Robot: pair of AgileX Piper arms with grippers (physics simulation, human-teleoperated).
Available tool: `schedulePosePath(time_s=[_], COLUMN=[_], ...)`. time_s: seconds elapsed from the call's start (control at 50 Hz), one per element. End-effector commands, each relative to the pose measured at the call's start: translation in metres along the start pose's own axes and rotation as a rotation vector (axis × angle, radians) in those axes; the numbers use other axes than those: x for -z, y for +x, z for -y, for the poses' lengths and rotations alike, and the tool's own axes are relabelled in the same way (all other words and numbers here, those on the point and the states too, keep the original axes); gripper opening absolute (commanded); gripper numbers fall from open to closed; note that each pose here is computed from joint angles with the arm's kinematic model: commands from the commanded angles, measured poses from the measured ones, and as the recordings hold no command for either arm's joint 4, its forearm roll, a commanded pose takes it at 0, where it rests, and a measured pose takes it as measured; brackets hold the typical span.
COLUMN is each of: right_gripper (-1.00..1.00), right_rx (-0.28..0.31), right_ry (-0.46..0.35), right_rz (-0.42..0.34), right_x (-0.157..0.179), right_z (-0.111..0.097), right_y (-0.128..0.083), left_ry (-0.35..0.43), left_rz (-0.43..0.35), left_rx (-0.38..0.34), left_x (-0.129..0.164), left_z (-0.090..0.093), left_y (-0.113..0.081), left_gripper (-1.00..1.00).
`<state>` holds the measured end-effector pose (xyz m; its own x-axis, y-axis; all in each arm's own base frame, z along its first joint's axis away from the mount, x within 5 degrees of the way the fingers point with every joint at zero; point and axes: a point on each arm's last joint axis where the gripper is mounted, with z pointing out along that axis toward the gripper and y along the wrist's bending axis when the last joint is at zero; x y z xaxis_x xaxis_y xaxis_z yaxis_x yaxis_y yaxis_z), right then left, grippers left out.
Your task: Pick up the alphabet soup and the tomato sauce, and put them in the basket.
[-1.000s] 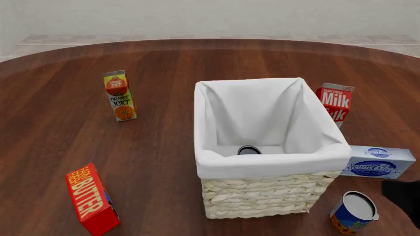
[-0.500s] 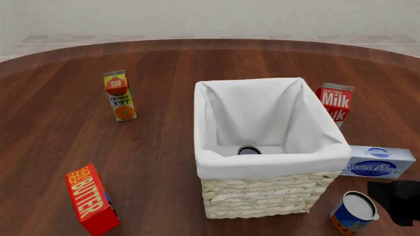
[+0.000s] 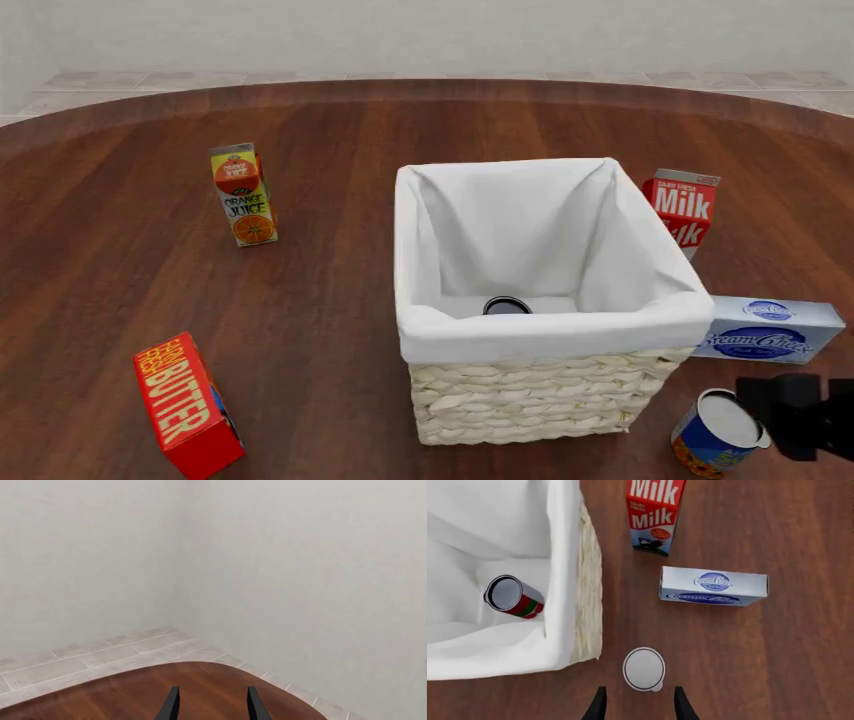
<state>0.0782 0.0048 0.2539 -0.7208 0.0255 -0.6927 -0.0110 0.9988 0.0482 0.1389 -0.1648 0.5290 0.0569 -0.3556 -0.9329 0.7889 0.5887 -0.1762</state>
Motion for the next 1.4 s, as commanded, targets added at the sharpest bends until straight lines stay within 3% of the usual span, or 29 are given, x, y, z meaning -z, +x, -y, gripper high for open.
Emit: schedulePosePath(time_s=[0.02,1.4], right_gripper=[1.00,1.00], right_rx=[0.000,-0.027], right_ry=[0.011,0.018], right_rz=[-0.010,-0.049], right_x=[-0.009,-0.044], right_z=[0.001,0.004], right_y=[0.004,0.030], left_ry=[0.001,0.007], left_rz=[-0.003,-0.025], left_rx=[0.004,0.012], left_x=[-0.001,-0.005], left_z=[0.000,0.001], left_y=[0.002,0.011], left_gripper=[1.00,1.00])
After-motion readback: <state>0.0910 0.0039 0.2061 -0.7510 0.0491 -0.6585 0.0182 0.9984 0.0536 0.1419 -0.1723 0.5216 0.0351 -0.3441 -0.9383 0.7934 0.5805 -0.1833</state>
